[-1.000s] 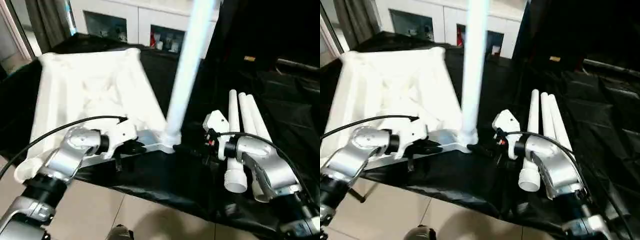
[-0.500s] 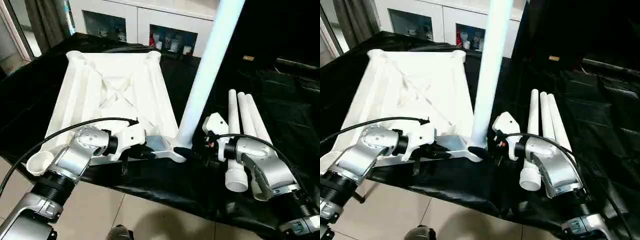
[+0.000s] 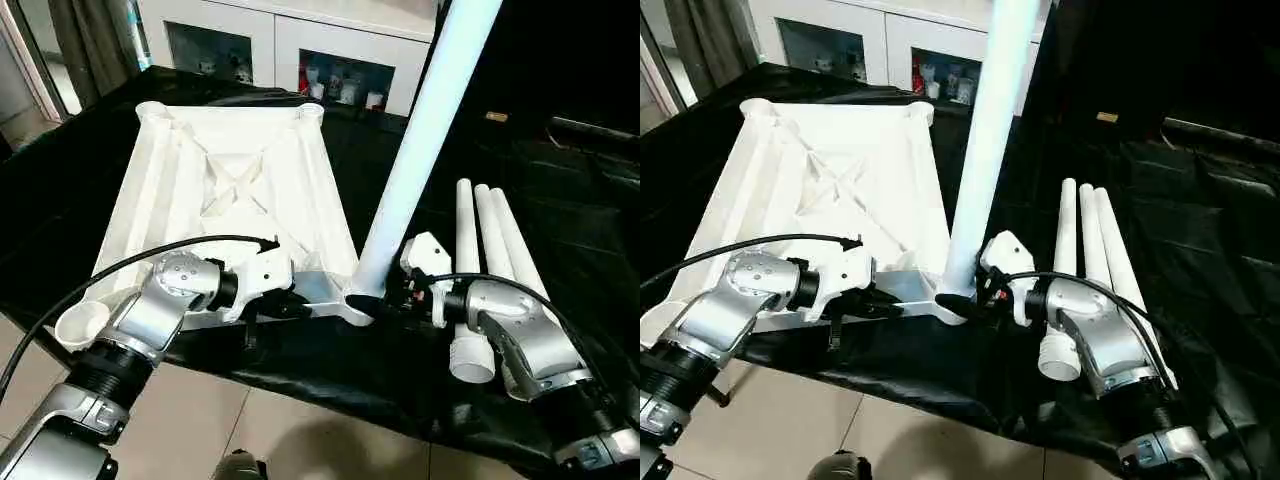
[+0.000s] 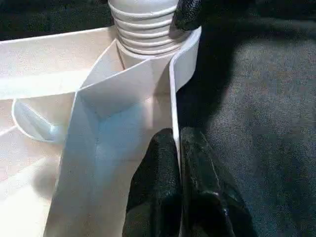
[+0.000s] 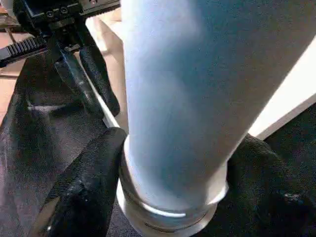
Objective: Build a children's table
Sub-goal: Insert table leg to table base
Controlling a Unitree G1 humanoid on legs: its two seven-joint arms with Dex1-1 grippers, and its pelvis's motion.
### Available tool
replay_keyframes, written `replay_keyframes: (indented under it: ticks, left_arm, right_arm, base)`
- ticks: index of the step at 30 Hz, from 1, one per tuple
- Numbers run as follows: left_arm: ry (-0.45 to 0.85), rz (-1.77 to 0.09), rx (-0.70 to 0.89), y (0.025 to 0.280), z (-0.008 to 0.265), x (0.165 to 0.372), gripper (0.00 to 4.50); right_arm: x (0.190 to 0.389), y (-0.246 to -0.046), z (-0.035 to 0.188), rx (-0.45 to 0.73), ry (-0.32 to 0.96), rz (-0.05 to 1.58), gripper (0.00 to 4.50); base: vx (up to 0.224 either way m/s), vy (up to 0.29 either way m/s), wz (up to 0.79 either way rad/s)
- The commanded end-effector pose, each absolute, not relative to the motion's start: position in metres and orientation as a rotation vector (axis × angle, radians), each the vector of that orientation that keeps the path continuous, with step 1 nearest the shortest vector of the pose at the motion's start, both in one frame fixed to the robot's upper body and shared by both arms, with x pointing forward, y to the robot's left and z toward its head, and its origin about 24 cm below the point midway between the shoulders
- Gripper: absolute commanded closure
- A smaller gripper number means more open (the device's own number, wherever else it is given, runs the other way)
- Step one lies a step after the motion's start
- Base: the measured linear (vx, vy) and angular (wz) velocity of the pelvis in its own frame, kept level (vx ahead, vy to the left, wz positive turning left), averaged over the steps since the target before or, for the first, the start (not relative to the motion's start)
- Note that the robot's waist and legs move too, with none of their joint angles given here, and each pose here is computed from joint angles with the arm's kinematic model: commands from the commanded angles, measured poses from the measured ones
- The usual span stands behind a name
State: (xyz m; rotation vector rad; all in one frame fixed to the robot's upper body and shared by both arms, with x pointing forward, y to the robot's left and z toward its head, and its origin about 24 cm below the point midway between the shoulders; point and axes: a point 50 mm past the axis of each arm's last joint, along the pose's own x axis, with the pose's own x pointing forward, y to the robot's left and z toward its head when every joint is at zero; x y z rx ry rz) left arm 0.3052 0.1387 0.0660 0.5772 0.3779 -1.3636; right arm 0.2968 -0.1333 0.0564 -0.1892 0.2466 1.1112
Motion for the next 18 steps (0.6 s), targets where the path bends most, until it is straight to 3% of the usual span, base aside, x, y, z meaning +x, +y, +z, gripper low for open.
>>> replay_keyframes:
  ticks: [1, 7, 10, 11, 12, 18]
  left_arm:
    - [0.291, -1.391, 0.573, 0.127, 0.078, 0.308, 4.50]
    - [0.360, -1.223, 0.574, 0.124, 0.070, 0.324, 4.50]
    - [0.364, -1.065, 0.497, 0.103, 0.068, 0.338, 4.50]
    - [0.364, -1.065, 0.497, 0.103, 0.068, 0.338, 4.50]
    - [0.367, -1.002, 0.483, 0.092, 0.066, 0.342, 4.50]
    - [0.351, -0.966, 0.484, 0.075, 0.064, 0.342, 4.50]
  right_arm:
    - [0.297, -0.136, 0.050, -0.182, 0.284, 1.086, 1.74]
    - [0.300, -0.134, 0.029, -0.079, 0.361, 0.890, 1.80]
    - [0.312, -0.119, 0.019, 0.016, 0.393, 0.663, 1.80]
    - [0.312, -0.119, 0.019, 0.016, 0.393, 0.663, 1.80]
    - [0.320, -0.110, 0.016, 0.049, 0.405, 0.542, 1.80]
    - [0.331, -0.089, 0.019, 0.006, 0.381, 0.471, 1.80]
  base:
    - [0.000, 0.000, 0.00]
    - [0.000, 0.000, 0.00]
    - [0.000, 0.000, 0.00]
    - [0.000, 0.000, 0.00]
    - [0.000, 0.000, 0.00]
    - [0.000, 0.000, 0.00]
